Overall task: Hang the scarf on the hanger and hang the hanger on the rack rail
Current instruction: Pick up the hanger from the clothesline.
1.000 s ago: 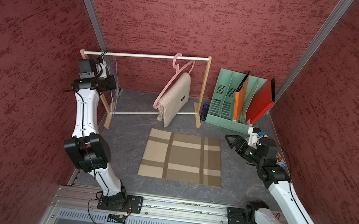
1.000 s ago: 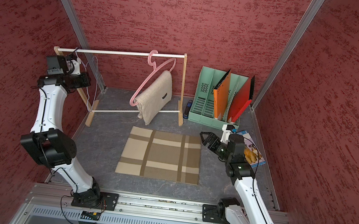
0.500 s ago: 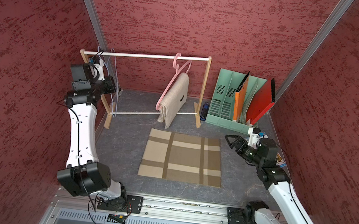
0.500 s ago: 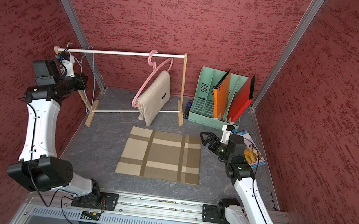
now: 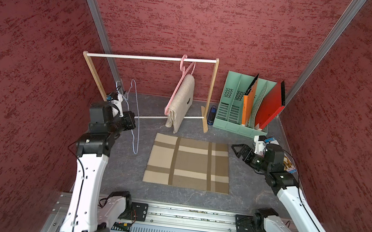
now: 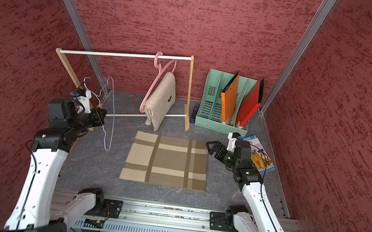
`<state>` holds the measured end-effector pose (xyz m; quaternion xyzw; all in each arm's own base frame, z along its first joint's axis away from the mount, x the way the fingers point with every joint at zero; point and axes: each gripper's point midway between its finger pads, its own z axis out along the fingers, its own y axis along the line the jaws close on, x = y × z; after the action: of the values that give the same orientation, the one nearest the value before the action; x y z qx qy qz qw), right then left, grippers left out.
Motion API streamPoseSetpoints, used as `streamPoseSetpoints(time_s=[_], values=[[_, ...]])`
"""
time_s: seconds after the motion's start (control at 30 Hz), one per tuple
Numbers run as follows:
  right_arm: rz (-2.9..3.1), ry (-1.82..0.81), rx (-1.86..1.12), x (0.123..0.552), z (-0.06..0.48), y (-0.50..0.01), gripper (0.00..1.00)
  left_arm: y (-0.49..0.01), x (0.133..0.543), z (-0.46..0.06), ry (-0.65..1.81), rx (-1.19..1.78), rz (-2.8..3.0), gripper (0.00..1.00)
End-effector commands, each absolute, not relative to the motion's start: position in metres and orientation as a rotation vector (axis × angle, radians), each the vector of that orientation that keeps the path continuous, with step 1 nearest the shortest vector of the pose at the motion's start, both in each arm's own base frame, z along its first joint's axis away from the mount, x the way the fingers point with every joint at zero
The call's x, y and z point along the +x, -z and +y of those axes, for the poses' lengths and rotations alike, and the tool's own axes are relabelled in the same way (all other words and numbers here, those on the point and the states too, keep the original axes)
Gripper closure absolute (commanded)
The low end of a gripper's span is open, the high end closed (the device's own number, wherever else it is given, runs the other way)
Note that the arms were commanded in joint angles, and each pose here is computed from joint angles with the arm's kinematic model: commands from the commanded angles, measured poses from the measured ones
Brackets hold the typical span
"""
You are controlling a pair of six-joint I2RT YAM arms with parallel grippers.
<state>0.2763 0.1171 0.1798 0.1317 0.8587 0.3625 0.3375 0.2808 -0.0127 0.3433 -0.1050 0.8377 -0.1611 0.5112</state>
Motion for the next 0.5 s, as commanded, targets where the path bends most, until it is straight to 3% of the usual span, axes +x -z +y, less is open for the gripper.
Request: streamPoseSetpoints(time_s=[0.0,0.2,0.47], values=[[2.310,-0.954,0.350,0.268,0.118,-0.155,0.02,-0.346,0.250,-0.029,0.458,-0.283,2.001,1.00],[2.375,-0.956,0.371,0.262,0.119,-0.130,0.02,-0.371,0.207,-0.078,0.742,-0.159,1.923,1.00],[2.418,-0.890,0.432,0.258,0.111,-0.108,0.02,-0.379,0.202,-0.130,0.916,-0.012,1.909,1.00]])
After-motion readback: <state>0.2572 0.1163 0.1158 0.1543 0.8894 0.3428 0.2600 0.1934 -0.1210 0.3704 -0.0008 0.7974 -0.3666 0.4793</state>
